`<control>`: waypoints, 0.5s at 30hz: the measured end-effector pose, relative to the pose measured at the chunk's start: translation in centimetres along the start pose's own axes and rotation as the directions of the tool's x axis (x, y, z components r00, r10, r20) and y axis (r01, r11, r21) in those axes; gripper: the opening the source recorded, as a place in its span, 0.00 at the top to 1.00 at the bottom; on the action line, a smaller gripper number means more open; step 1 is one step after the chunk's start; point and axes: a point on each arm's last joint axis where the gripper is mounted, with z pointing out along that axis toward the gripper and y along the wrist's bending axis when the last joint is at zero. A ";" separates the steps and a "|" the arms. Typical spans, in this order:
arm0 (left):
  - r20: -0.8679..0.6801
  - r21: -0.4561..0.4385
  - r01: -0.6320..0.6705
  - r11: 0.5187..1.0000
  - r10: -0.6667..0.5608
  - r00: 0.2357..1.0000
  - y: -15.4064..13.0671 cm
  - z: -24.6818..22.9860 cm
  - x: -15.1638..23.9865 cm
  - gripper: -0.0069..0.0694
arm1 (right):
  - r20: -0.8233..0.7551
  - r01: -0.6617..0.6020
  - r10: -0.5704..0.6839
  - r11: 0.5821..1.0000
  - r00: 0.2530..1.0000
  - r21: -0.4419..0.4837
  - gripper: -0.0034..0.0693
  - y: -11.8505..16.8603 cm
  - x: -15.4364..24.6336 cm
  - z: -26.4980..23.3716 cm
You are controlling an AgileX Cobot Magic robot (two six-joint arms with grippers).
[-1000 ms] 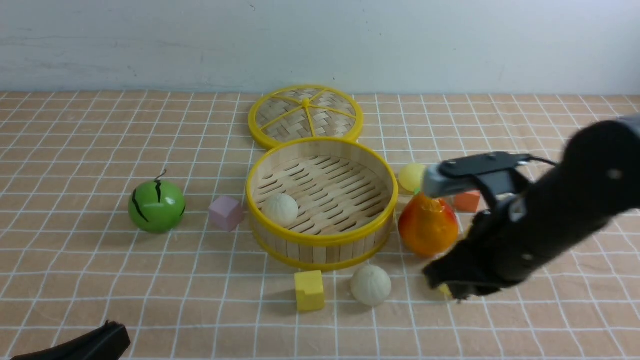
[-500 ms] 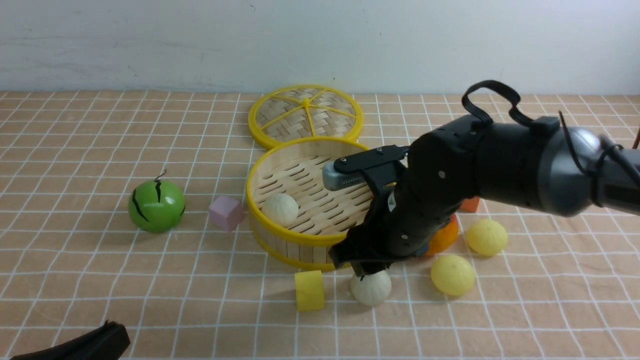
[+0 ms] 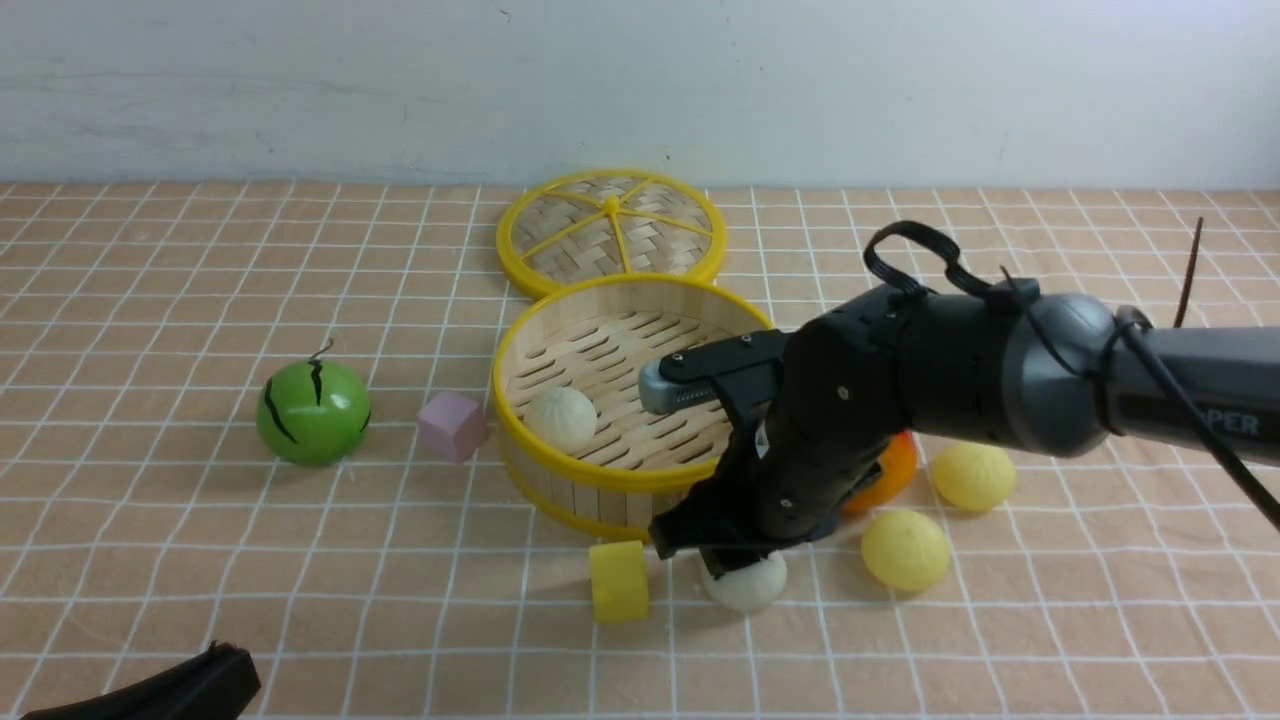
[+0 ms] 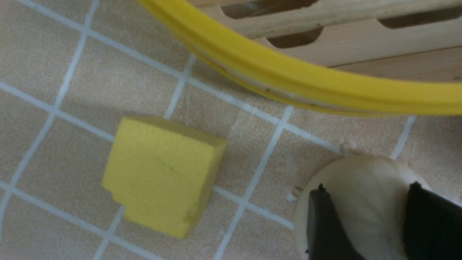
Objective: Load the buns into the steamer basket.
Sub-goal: Use the right arm to grab a steamed stuffed bun, then use the right arm to put the steamed stuffed bun into the steamer
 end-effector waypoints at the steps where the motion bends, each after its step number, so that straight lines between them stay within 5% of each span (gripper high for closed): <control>1: 0.000 0.000 0.000 1.000 0.000 1.000 0.0 0.0 0.0 0.90 | 0.001 0.000 0.000 1.000 1.000 0.000 0.61 0.0 0.0 0.0; 6: 0.000 0.000 0.000 1.000 0.000 1.000 0.0 0.0 0.0 0.90 | -0.033 0.016 -0.016 1.000 0.999 0.007 0.92 0.0 0.2 -0.7; 12: 0.000 0.000 0.000 1.000 0.000 1.000 0.0 0.0 0.0 0.89 | 0.004 0.054 -0.054 0.998 0.999 -0.020 0.93 1.2 -0.4 -5.6; 15: 0.000 0.000 0.000 1.000 0.000 1.000 0.0 0.0 0.0 0.89 | 0.197 0.077 -0.067 0.996 0.978 -0.045 0.93 2.0 -2.8 -9.1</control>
